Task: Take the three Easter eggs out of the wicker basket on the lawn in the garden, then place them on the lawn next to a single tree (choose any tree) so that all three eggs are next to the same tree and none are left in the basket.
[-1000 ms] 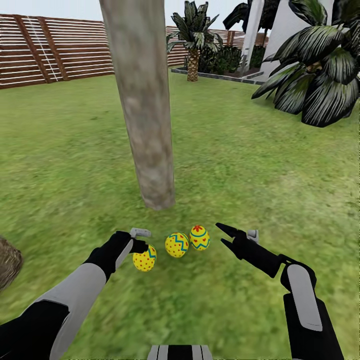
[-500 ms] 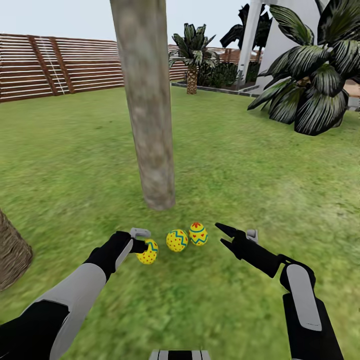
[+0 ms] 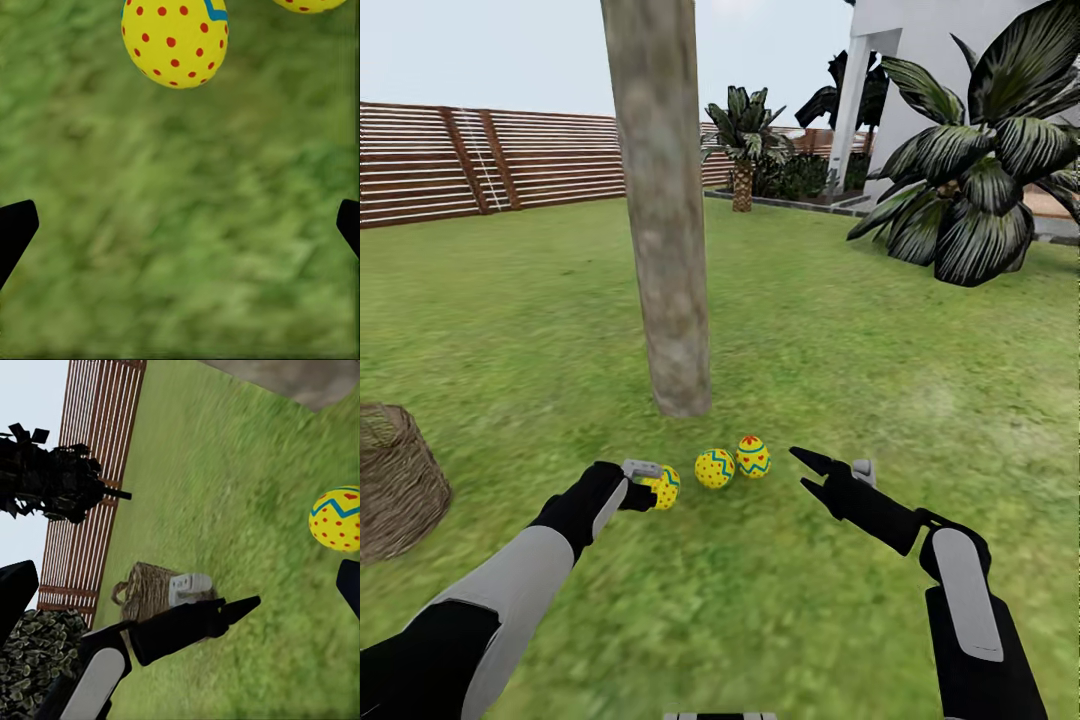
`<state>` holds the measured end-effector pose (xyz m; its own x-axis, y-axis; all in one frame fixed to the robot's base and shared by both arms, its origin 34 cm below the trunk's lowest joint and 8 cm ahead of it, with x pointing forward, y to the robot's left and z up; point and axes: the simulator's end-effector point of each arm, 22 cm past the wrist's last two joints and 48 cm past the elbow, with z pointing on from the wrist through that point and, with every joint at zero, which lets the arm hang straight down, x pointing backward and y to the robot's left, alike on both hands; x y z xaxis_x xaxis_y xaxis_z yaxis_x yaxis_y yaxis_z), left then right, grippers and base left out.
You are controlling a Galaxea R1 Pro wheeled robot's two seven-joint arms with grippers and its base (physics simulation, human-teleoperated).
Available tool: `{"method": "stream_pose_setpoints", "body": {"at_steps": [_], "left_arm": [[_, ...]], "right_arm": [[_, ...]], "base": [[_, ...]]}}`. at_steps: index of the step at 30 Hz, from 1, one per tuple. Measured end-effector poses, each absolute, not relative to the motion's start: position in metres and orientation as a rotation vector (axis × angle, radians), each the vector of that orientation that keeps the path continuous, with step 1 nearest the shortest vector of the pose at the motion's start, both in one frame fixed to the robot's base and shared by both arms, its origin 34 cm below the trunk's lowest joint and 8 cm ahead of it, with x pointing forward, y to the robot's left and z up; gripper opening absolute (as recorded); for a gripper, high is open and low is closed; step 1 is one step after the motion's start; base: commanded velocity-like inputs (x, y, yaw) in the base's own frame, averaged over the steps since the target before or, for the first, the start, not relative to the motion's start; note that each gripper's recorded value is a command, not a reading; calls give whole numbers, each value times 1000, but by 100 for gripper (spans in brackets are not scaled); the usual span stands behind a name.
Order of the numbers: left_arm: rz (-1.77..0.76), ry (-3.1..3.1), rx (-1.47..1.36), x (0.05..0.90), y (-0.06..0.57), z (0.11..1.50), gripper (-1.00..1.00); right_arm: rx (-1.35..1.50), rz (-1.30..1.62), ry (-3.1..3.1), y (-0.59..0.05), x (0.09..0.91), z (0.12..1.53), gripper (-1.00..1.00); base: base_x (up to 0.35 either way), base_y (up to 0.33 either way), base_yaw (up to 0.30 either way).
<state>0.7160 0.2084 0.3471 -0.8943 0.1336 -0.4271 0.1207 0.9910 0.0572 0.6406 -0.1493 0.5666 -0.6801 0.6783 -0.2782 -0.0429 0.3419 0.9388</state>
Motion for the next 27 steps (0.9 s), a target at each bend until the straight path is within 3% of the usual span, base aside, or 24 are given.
{"method": "stream_pose_setpoints", "body": {"at_steps": [17,27], "left_arm": [[75,2642,171,715,211,384,100],[104,2677,163,624,214,330,100]], "right_arm": [[603,1192,2058,-171,632,555,100],[645,814,2374,-216,549,452,100]], "base": [[-15,0,0],[0,0,0]]}}
